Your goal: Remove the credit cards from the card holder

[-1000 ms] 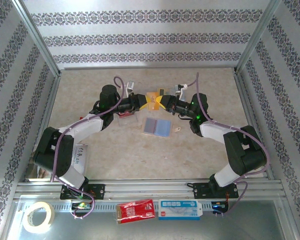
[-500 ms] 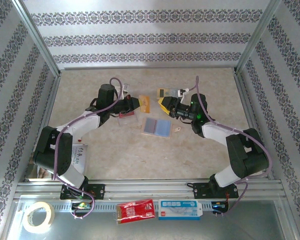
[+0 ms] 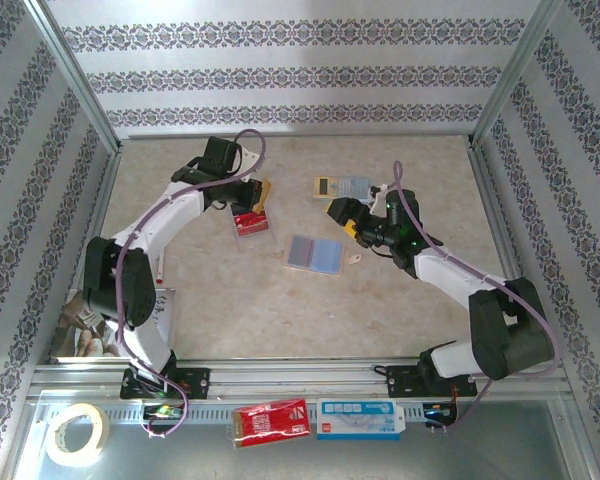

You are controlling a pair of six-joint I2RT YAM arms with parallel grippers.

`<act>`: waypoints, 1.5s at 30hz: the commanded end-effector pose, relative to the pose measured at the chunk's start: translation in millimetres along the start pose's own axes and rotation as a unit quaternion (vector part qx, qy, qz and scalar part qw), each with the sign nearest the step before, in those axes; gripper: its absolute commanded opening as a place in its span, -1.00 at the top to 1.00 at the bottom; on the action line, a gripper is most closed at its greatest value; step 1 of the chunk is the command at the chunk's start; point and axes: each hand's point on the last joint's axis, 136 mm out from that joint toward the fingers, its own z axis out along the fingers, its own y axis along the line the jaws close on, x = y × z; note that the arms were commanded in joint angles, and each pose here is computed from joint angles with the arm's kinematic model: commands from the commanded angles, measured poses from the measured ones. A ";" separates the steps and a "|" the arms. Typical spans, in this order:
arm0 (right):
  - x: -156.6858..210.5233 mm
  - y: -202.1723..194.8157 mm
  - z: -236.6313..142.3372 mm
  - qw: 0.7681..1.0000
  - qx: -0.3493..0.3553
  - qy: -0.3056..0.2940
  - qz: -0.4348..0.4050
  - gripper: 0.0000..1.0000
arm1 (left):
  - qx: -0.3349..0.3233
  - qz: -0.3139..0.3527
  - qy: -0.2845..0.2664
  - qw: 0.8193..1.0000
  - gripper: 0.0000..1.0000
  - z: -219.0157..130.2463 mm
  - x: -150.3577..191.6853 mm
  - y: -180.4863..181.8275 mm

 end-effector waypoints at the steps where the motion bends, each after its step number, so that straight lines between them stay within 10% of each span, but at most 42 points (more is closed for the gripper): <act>1: -1.3 -11.2 -7.4 0.999 0.026 -0.008 -0.018 -0.91 | -0.008 0.086 0.070 0.994 1.00 -0.4 22.0 9.7; 13: 1.3 -6.3 -4.1 1.000 0.008 0.014 -0.008 -0.96 | 0.070 0.265 0.134 0.952 1.00 5.9 54.6 -3.8; 45: -0.5 -13.3 14.6 0.998 0.007 0.039 0.047 -0.96 | 0.123 0.316 0.221 0.914 1.00 17.3 76.2 -0.7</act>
